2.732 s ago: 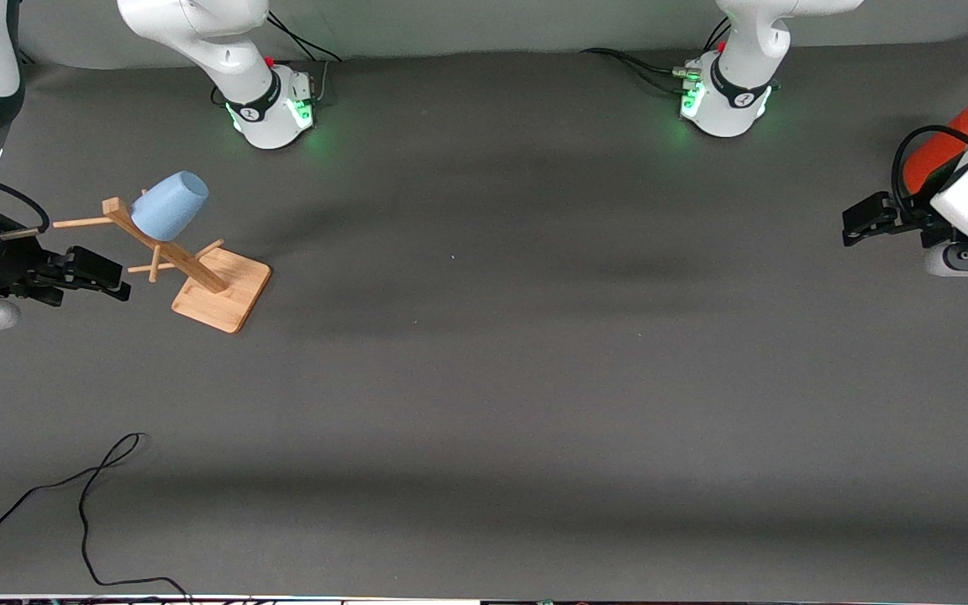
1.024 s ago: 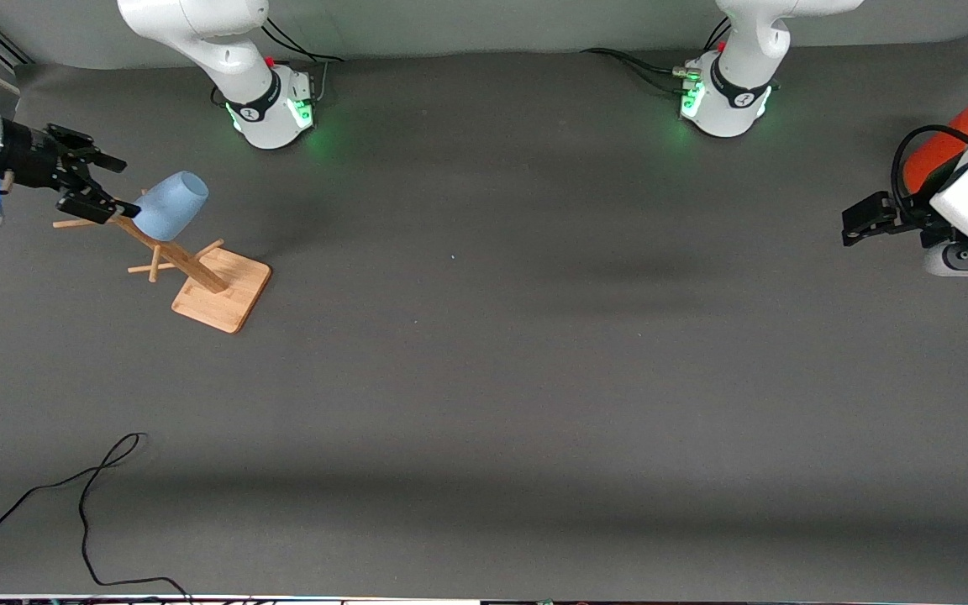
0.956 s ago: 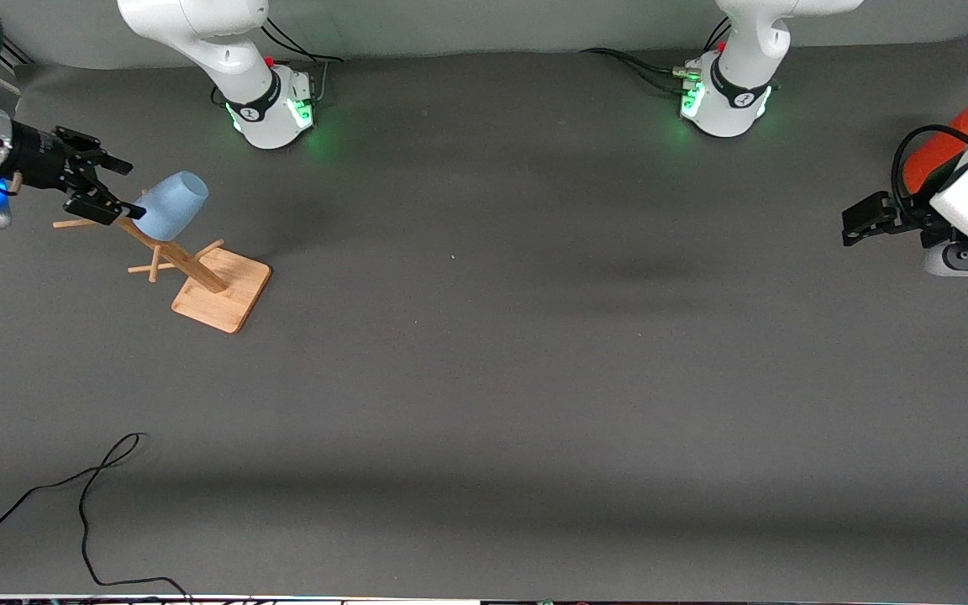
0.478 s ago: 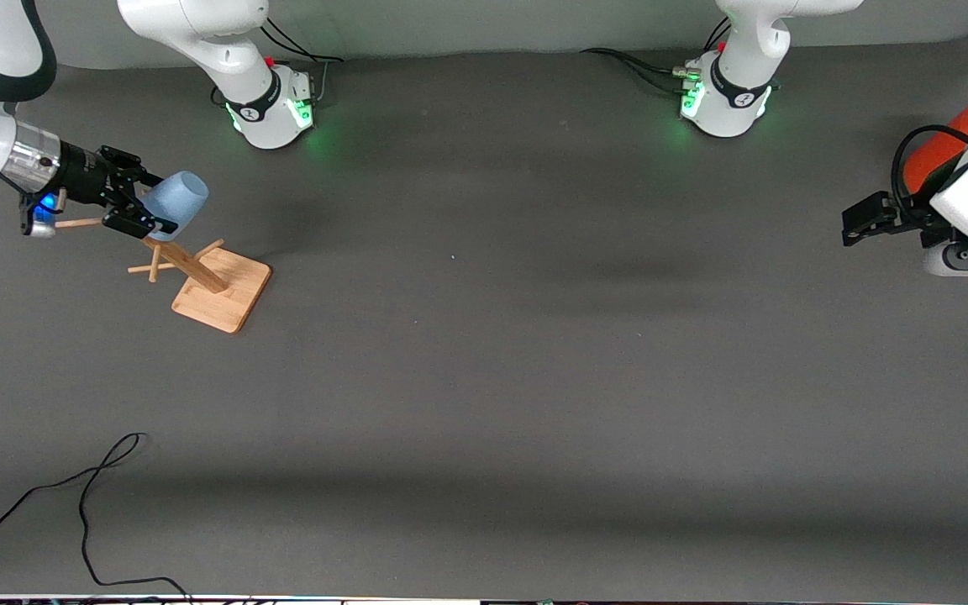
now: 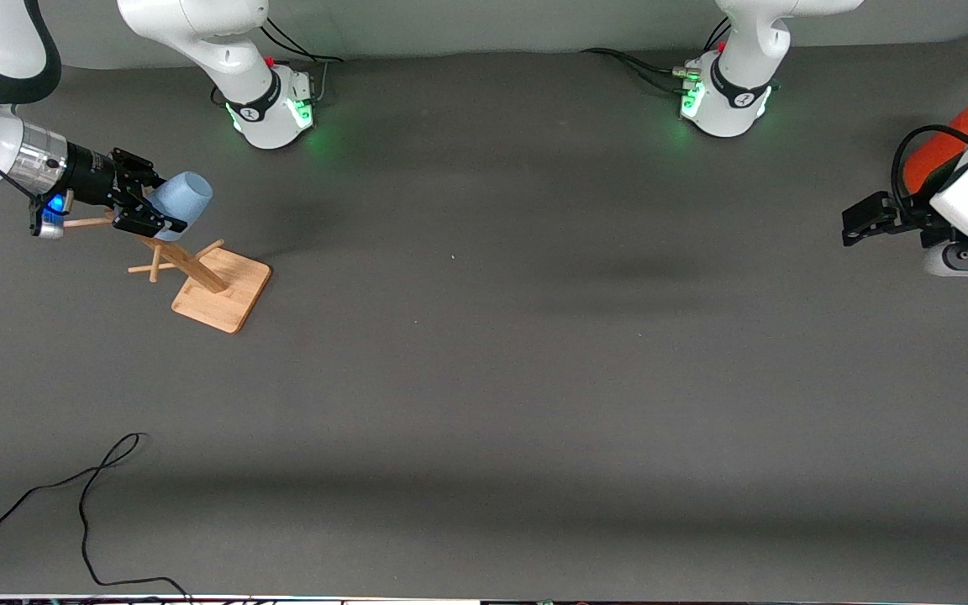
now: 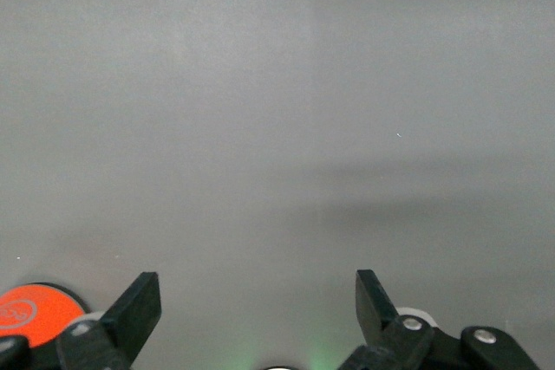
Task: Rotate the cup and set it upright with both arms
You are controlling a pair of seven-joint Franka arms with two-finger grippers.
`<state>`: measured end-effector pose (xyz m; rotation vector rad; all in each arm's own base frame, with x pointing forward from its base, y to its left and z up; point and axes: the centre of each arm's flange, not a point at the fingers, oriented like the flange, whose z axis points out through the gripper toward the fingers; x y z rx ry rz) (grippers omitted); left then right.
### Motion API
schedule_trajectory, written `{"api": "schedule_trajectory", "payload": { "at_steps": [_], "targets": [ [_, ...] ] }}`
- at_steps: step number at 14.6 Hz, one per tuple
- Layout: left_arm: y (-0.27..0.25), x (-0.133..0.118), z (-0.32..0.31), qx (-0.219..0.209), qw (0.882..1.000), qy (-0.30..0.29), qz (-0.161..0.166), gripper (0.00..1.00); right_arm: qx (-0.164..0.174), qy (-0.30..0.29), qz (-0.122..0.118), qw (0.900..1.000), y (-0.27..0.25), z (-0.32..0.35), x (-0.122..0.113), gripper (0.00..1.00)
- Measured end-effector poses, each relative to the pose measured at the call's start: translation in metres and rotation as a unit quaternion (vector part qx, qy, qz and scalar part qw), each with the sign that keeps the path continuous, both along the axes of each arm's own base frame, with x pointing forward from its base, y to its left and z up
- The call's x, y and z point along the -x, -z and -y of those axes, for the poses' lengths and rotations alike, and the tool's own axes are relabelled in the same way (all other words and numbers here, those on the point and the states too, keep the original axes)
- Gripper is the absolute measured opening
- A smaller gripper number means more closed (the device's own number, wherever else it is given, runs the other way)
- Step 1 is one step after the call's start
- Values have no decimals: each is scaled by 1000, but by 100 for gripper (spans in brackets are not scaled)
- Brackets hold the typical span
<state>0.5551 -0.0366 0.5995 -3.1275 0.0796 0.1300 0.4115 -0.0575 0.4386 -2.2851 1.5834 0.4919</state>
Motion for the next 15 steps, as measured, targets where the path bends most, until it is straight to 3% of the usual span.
{"api": "schedule_trajectory", "payload": {
  "at_steps": [4, 7, 9, 12, 15],
  "targets": [
    [0, 0, 0, 0, 1000, 0, 0, 100, -12, 27, 1, 1000, -51, -61, -11, 81],
    [0, 0, 0, 0, 1000, 0, 0, 100, -16, 39, 17, 999, -93, -145, -11, 81],
    [0, 0, 0, 0, 1000, 0, 0, 100, -1, 49, 39, 998, -108, -208, -6, 81],
    [0, 0, 0, 0, 1000, 0, 0, 100, 22, 59, 73, 995, -93, -308, 9, 81],
    [0, 0, 0, 0, 1000, 0, 0, 100, 24, 66, 84, 994, -42, -384, 16, 81]
  ]
}}
